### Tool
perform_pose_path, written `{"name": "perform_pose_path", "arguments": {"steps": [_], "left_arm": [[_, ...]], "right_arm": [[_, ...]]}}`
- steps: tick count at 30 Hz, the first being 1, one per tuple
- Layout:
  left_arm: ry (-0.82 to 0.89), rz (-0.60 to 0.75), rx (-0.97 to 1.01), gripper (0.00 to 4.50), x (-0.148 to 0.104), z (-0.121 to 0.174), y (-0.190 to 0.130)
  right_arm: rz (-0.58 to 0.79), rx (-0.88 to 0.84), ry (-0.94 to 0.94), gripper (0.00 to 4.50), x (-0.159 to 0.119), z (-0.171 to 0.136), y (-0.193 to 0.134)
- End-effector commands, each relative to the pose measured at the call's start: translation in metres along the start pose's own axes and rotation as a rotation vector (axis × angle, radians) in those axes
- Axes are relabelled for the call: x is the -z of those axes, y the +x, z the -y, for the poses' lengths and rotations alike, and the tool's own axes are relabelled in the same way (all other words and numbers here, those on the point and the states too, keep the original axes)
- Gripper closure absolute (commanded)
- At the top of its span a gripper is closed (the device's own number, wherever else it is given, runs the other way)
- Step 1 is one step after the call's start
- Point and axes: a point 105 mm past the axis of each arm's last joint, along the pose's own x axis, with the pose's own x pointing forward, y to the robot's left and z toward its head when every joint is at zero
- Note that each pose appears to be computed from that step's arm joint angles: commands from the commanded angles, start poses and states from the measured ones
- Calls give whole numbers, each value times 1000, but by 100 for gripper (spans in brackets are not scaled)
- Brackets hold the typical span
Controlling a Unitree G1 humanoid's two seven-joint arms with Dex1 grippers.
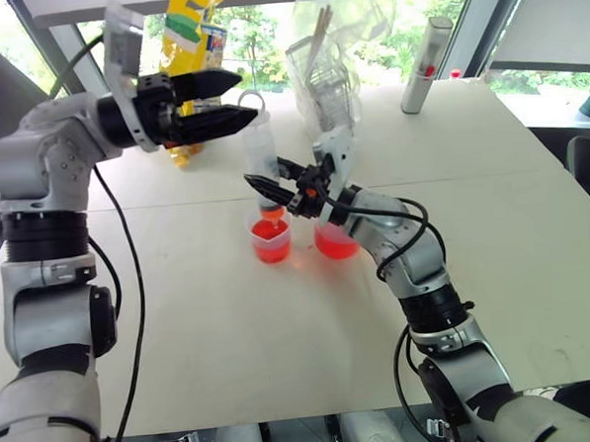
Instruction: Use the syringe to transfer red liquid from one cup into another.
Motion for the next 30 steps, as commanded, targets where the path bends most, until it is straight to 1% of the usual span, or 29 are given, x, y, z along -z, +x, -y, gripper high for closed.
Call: {"name": "perform_pose_path", "arguments": {"steps": [1,2,3,9,10,14,18,30], "left_arm": [[54,-1,11,56,-8,3,4],[53,-2,9,86,-7,3,4],[50,-1,6,127,-6,2,5],[42,3,2,425,-4,1,8],[40,3,8,446,-3,2,9],[37,-21,28,446,3,5,12],[34,-89,70,446,21,13,15],[9,-136,87,446,44,18,18]], "right_arm": [[51,-12,-35,315,-14,-3,3],[51,-11,-36,315,-14,-3,3],[50,-10,-38,315,-14,-3,3],[48,-8,-44,315,-14,-2,3],[50,-9,-45,315,-16,-2,3],[62,-12,-49,315,-21,-3,3],[96,-13,-48,315,-37,-4,2],[162,-13,-57,315,-81,-2,0]]}}
